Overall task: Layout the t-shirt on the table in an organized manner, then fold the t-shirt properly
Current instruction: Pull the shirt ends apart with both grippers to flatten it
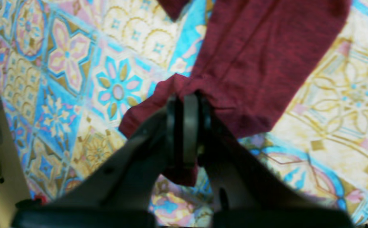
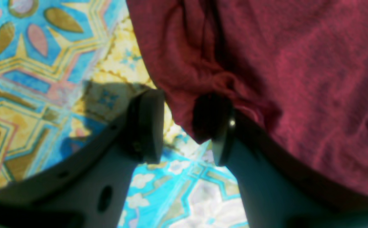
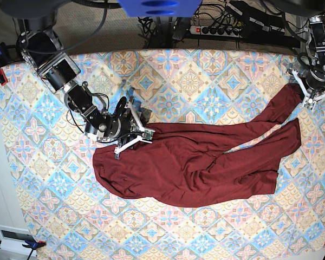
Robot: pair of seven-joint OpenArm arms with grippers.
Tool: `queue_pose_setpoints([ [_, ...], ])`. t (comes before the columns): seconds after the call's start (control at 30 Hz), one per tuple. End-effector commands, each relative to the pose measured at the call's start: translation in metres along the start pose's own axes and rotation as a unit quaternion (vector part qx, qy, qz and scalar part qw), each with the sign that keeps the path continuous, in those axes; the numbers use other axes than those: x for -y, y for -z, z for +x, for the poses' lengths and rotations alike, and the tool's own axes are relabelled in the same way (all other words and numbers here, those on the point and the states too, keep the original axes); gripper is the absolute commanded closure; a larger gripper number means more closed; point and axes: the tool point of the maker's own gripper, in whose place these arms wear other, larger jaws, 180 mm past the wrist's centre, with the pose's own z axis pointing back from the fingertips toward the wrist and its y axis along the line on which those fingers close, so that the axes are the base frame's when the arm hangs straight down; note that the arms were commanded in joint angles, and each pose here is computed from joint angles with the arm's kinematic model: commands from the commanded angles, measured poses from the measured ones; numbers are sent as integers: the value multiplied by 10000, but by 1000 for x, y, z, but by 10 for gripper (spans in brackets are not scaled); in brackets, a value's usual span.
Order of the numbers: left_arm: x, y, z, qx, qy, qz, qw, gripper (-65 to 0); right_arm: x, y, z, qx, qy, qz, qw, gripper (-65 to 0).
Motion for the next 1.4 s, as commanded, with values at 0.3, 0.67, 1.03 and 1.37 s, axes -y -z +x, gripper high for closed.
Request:
queue_pose_setpoints([
  [0.3, -13, -4, 11, 155, 71, 140, 9998, 0, 17, 9, -9, -556, -96, -353, 9978, -154],
  [0.67, -15, -4, 11, 166, 57, 154, 9997, 0, 28, -12, -13, -518, -302, -586, 9965, 0],
  [1.03, -8, -6, 27, 535, -396, -62, 9978, 0, 7, -58, -38, -510, -309, -841, 9947, 0],
  [1.37, 7, -22, 44, 877, -384, -288, 9950, 0, -12, -72, -66, -590, 132, -874, 9943, 0],
])
